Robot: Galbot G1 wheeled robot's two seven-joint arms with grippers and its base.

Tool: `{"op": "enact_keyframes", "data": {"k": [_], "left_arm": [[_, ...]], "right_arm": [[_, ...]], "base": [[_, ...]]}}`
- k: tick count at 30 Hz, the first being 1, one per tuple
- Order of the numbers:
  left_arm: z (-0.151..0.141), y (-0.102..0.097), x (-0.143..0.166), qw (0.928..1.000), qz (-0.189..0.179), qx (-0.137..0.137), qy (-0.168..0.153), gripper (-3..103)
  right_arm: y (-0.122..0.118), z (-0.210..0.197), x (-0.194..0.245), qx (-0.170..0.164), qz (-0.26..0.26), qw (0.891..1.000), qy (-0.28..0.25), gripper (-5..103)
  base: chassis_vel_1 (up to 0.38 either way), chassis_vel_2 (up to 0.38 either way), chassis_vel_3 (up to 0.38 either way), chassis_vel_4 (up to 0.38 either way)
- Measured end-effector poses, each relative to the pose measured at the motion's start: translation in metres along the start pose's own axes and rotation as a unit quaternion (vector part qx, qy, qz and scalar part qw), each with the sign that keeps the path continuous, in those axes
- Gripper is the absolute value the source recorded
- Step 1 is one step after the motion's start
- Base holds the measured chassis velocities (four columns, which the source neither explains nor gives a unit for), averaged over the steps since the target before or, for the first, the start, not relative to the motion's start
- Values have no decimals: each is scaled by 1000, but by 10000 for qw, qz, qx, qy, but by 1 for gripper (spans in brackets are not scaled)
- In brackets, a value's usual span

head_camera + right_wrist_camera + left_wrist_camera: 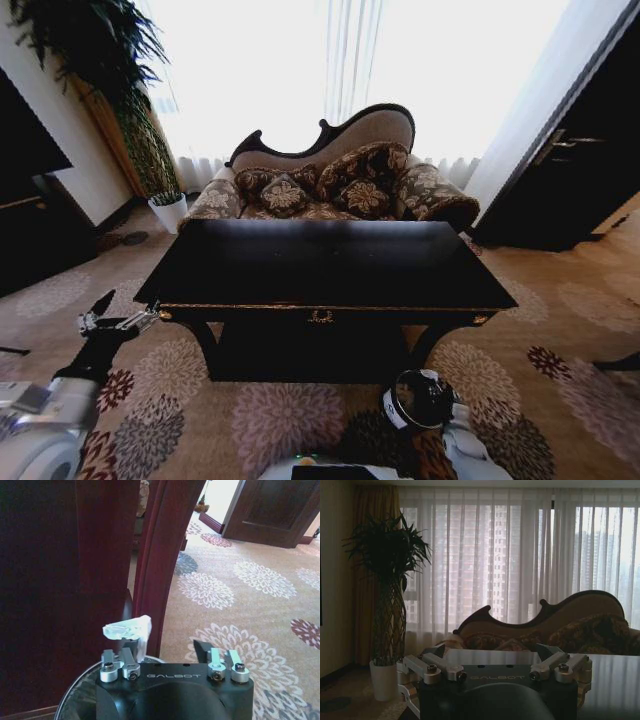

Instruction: Move to the front of the table and place the trash on the table into the trash bin.

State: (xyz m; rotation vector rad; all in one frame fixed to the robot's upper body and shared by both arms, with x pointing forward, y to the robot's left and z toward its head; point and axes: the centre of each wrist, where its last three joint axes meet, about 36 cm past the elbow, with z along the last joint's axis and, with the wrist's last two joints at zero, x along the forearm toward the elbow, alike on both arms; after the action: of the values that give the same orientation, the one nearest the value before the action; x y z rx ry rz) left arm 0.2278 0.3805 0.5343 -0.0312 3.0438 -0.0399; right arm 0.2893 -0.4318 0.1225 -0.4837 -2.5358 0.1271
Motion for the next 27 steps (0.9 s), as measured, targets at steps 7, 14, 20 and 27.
{"op": "enact_keyframes", "data": {"k": [7,14,20,27], "left_arm": [[0,0,0,10000,0,0,0,100],[0,0,0,10000,0,0,0,100],[0,0,0,10000,1,0,0,100],[0,0,0,10000,0,0,-1,100]], "right_arm": [[-2,4,-4,443,144,9984,320,90],[-2,3,-25,904,697,9887,972,100],[28,-17,-29,225,672,9790,1911,100],[32,-24,-38,928,503,9853,1343,100]], "base": [[0,0,0,0],[0,0,0,0],[0,0,0,0],[0,0,0,0]]}}
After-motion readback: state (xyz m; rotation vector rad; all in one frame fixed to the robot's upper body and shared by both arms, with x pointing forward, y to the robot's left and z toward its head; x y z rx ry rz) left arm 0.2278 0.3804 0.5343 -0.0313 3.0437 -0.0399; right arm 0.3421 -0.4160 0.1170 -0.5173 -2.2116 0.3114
